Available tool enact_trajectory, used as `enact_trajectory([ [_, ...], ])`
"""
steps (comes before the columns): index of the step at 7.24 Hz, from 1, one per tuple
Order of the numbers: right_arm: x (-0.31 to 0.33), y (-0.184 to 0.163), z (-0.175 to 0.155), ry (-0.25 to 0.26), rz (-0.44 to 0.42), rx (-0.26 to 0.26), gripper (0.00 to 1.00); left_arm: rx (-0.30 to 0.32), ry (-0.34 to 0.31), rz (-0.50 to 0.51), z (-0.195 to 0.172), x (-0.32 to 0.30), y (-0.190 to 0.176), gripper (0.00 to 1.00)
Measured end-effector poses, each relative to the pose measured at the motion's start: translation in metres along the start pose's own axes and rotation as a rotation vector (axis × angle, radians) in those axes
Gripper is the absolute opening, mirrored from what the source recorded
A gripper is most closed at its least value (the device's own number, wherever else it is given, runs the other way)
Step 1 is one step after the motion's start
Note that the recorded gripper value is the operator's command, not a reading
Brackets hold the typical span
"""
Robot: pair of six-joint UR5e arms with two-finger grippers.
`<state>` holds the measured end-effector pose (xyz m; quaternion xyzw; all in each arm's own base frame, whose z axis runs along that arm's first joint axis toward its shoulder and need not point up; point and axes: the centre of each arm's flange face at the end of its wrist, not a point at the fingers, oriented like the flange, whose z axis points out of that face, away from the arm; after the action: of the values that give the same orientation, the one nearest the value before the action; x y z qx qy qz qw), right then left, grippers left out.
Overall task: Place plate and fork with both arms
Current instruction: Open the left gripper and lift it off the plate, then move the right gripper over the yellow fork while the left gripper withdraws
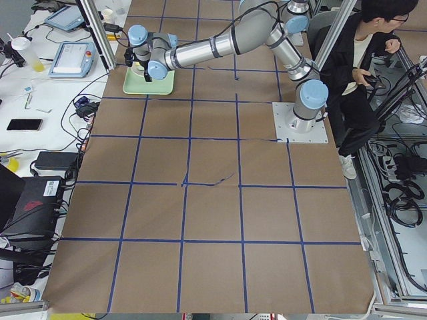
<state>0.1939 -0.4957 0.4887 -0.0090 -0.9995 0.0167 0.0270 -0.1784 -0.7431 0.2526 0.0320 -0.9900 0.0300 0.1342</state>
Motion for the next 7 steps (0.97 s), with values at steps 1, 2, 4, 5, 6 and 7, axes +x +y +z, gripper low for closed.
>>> enact_trajectory([
  [1,0.0,0.0,0.0,0.0,0.001,0.001,1.0,0.006,-0.04,-0.021,-0.034,-0.013,0.028,1.0],
  [2,0.0,0.0,0.0,0.0,0.002,0.001,1.0,0.019,-0.095,-0.034,-0.069,-0.021,0.062,1.0],
  [4,0.0,0.0,-0.001,0.001,0.004,0.002,1.0,0.034,-0.197,-0.056,-0.136,-0.021,0.136,1.0],
  [5,0.0,0.0,-0.001,0.001,0.004,0.002,1.0,0.049,-0.214,-0.074,-0.166,-0.016,0.166,1.0],
  [6,0.0,0.0,-0.001,0.002,0.003,0.002,1.0,0.052,-0.222,-0.086,-0.19,-0.01,0.189,1.0],
  [7,0.0,0.0,-0.001,0.002,0.001,0.002,1.0,0.04,-0.24,-0.09,-0.208,-0.007,0.207,1.0],
])
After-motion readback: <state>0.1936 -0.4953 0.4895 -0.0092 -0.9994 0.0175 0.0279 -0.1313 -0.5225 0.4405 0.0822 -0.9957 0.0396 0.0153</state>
